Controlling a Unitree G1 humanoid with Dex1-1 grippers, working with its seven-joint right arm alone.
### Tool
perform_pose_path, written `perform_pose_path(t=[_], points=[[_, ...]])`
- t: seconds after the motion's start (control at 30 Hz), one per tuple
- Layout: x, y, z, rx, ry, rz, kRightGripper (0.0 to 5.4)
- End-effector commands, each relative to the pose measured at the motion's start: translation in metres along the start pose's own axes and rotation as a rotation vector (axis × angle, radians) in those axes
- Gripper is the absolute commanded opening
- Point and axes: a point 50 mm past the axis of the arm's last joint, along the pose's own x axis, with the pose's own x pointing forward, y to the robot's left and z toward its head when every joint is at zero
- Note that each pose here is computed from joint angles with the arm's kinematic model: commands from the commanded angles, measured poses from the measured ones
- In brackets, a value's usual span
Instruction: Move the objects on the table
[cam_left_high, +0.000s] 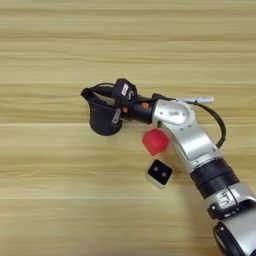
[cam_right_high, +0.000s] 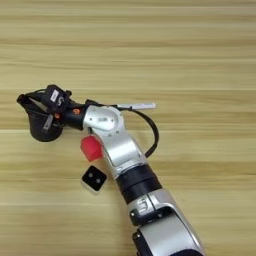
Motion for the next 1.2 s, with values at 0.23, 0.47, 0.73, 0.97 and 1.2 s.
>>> perform_pose_path(t=[0.23, 0.47, 0.73, 0.97, 1.2], points=[[0.009, -0.024, 0.022, -0.059, 0.015, -0.050, 1.06], [0.010, -0.029, 0.019, -0.065, 0.057, -0.064, 1.05], [0.010, -0.036, 0.034, -0.079, -0.021, -0.103, 1.03], [0.004, -0.044, 0.059, -0.088, -0.131, -0.138, 1.03], [-0.002, -0.048, 0.072, -0.078, -0.186, -0.163, 1.03]])
